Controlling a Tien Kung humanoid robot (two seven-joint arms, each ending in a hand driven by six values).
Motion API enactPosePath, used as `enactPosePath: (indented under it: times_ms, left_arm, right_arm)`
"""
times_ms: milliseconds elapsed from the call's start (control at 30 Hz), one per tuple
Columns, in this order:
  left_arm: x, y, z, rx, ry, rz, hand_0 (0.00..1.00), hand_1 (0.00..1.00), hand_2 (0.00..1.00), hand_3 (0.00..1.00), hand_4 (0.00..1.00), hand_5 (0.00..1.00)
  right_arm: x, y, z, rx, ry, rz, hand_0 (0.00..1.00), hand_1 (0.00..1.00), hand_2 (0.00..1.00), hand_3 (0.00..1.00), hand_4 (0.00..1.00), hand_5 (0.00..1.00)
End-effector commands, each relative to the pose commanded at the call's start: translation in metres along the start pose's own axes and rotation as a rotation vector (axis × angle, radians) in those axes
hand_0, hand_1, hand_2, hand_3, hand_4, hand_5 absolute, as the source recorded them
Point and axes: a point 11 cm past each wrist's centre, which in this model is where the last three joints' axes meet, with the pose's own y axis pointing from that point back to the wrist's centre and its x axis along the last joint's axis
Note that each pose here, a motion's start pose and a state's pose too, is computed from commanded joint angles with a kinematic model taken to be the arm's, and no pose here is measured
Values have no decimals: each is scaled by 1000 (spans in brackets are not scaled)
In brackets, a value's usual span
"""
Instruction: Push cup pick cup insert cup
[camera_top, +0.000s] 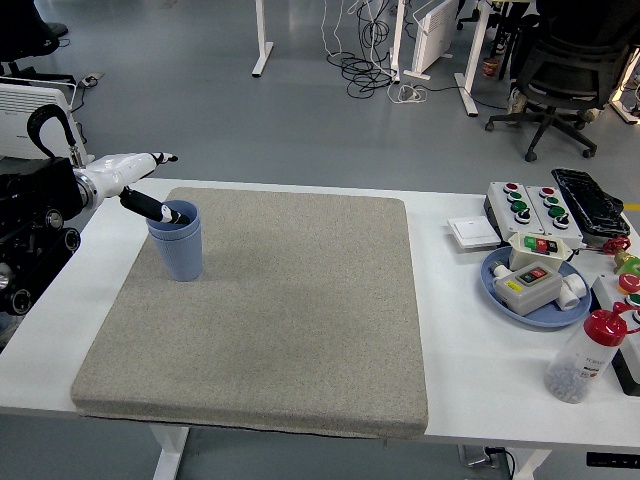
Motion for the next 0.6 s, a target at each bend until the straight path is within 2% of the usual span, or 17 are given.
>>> enactPosePath:
  times_ms: [100, 133, 167, 300, 333, 500, 533, 600]
  left_arm:
    - [0, 1, 0, -16, 26, 20, 933, 982, 998, 998, 998, 561]
    - [1, 2, 0, -26, 63, 46, 917, 954, 998, 998, 942, 696]
    - [2, 3, 0, -31, 82, 58, 917, 954, 998, 998, 942, 696]
    - [13, 10, 2, -100, 280, 222, 917, 954, 998, 998, 942, 696]
    - [16, 13, 2, -124, 332, 268, 794, 815, 835, 832, 638, 952]
    - [25, 34, 0, -206, 617, 502, 794, 815, 835, 832, 638, 952]
    - [26, 39, -1, -214, 676, 542, 763, 785, 788, 765, 572, 998]
    - [22, 46, -2, -238, 782, 586, 763, 785, 788, 765, 572, 998]
  right_arm:
    - [0, 0, 0, 0, -1, 0, 706, 646, 650, 575, 74, 460]
    - [0, 0, 0, 0, -1, 0, 705, 646, 649, 575, 74, 460]
    - [0, 0, 0, 0, -1, 0, 705, 646, 649, 575, 74, 460]
    - [0, 0, 0, 0, 0, 1, 705, 646, 649, 575, 74, 460]
    - [0, 0, 0, 0, -1, 1, 705, 646, 650, 575, 74, 460]
    - [1, 0, 1, 1, -2, 2, 705, 646, 650, 575, 74, 460]
    - [1, 0, 1, 1, -2, 2, 705, 646, 648, 575, 75, 457]
    - [1, 0, 1, 1, -1, 3, 705, 646, 648, 575, 75, 457]
